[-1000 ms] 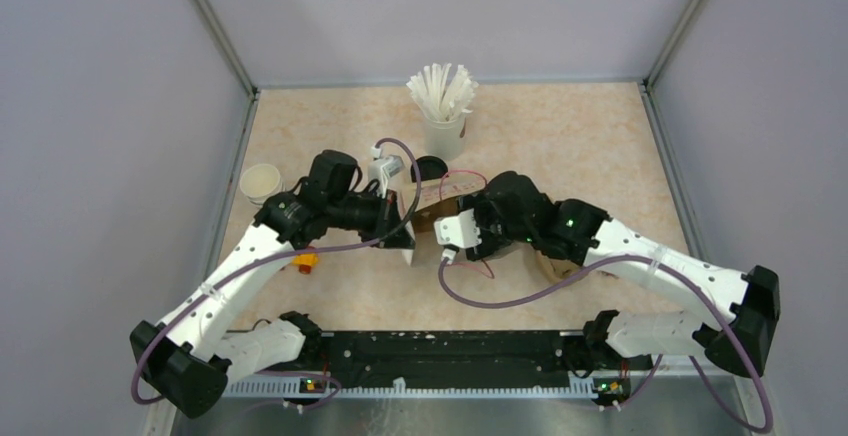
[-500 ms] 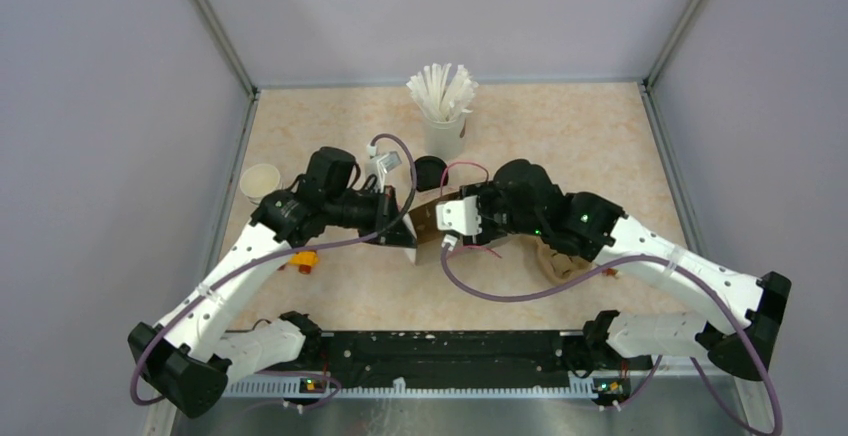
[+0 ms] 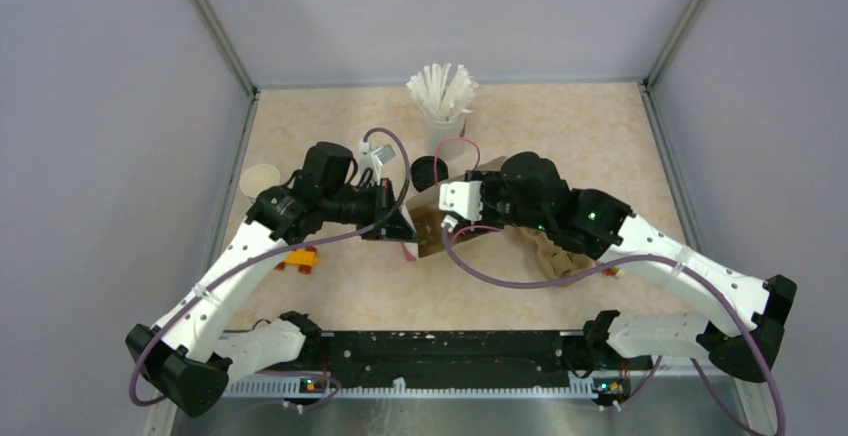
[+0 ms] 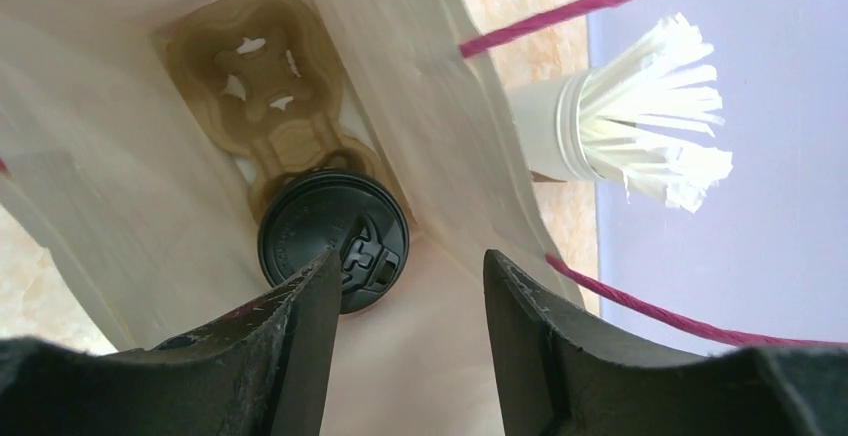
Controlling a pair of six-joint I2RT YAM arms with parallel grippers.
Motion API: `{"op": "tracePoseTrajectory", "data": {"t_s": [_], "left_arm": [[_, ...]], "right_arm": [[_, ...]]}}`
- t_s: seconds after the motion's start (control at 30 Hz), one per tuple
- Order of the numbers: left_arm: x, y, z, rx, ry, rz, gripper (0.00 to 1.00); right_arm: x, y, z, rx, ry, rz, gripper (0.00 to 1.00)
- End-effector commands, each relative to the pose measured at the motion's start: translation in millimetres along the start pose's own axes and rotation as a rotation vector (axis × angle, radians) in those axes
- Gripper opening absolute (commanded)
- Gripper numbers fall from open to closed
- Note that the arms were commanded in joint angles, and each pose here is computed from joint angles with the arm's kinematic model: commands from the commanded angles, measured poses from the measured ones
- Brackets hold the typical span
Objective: Pack the takeout coffee
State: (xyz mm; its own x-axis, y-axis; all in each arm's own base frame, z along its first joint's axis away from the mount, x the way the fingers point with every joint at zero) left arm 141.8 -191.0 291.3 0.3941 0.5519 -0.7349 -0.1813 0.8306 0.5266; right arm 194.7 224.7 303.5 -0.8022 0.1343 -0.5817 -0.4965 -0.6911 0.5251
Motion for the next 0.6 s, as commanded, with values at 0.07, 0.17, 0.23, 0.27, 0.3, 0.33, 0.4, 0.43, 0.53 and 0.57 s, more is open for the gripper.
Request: {"op": "tracePoseTrajectory", "data": {"t_s": [0.07, 0.17, 0.23, 0.27, 0.3, 0.33, 0.4, 0.43, 0.53, 0.57], "left_arm": [[-8, 5, 12, -0.026, 0.038, 0.012, 0.02], [-9, 6, 15, -0.033, 0.064, 0.008, 0.03], [-9, 6, 17, -0.034, 0.079, 0.014, 0.03], [-9, 7, 18, -0.037, 0.082, 0.019, 0.04], [-10, 7, 19, -0.04, 0.085, 0.024, 0.04], [-9, 7, 20, -0.041, 0.087, 0.03, 0.05], [-8, 8, 22, -0.038, 0.093, 0.041, 0.06], [-8, 8, 23, -0.039, 0.094, 0.046, 0.06], [-8, 10, 28, -0.047, 0.101, 0.059, 0.07], [-8, 11, 29, -0.049, 0.104, 0.062, 0.07]], "right_arm": [[-45, 22, 16, -0.067, -0.135, -0.233, 0.53], [-57, 28, 19, -0.106, -0.19, -0.292, 0.53], [-65, 31, 20, -0.132, -0.226, -0.315, 0.53], [-67, 33, 21, -0.144, -0.238, -0.324, 0.53], [-70, 34, 23, -0.155, -0.252, -0.334, 0.53], [-72, 35, 23, -0.162, -0.266, -0.341, 0.54], [-74, 35, 24, -0.169, -0.285, -0.342, 0.54], [-75, 36, 24, -0.174, -0.295, -0.346, 0.54], [-81, 38, 24, -0.19, -0.337, -0.382, 0.54], [-83, 38, 23, -0.192, -0.354, -0.4, 0.54]]}}
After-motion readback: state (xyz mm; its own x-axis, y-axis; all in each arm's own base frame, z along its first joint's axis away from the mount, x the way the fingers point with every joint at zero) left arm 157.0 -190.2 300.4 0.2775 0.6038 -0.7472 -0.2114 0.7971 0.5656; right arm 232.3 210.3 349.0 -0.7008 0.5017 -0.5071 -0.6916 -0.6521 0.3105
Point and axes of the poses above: each gripper's point midway between its finger pads, its own y axis back along the fingers, its own x axis along the line the jaws close on, z = x × y, the point moved 6 cm from there along y, back along the fingers, and after that the axes turned 4 degrees about -y, right-handed, at the moved point
